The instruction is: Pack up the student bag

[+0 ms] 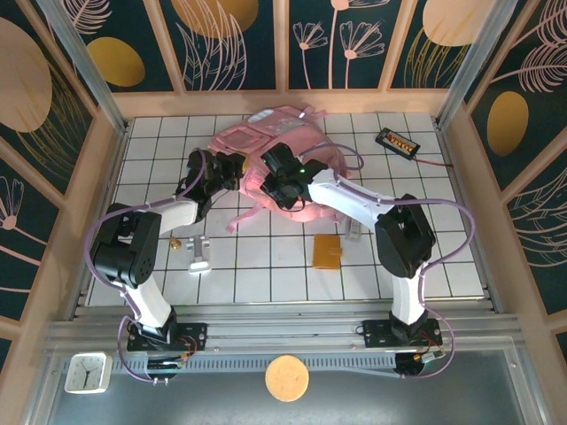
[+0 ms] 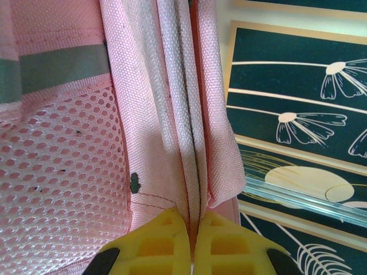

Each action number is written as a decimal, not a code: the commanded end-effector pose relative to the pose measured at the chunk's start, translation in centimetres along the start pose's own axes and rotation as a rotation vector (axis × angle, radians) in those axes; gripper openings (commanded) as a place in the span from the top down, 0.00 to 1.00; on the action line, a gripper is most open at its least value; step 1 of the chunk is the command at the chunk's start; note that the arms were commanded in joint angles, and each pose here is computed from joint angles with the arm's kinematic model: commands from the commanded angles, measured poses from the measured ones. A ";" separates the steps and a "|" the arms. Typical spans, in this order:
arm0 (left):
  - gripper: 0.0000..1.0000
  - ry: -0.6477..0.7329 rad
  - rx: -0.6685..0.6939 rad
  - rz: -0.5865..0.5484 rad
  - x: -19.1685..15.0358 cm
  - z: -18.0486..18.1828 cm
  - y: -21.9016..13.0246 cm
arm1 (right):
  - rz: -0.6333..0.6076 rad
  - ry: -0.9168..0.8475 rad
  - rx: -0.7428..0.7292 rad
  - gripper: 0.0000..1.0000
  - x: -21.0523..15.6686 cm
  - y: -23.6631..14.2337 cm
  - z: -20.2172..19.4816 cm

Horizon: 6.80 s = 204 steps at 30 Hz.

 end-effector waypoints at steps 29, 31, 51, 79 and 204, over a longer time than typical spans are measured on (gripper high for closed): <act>1.00 0.030 -0.167 -0.016 1.7 -5.1 -2.1 | 0.153 -0.212 -0.268 1.00 -0.6 -0.5 -4.9; 1.00 0.069 -0.145 -0.028 2.8 -5.0 -2.2 | 0.168 -0.242 -0.289 1.00 -0.3 -1.1 -6.2; 1.00 0.284 0.008 0.048 8.3 -4.9 1.4 | 0.335 -0.455 -0.092 1.00 5.8 -3.5 -7.5; 0.52 -0.043 0.003 0.248 -6.4 1.3 -2.9 | 0.422 -0.530 0.181 1.00 2.9 -3.9 2.1; 0.42 0.006 -0.001 0.152 0.0 2.3 -8.9 | 0.150 -0.856 0.106 1.00 -1.8 -1.5 7.8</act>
Point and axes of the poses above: each hand's point on the last joint's axis, 136 mm out from that joint toward the fingers, its own y axis out along the fingers, its own z axis along the line the jaws close on, x = y × z, the point moved 5 cm from there along -y, back along the fingers, and after that the axes turned 1 degree about y, right-handed, at the moved point
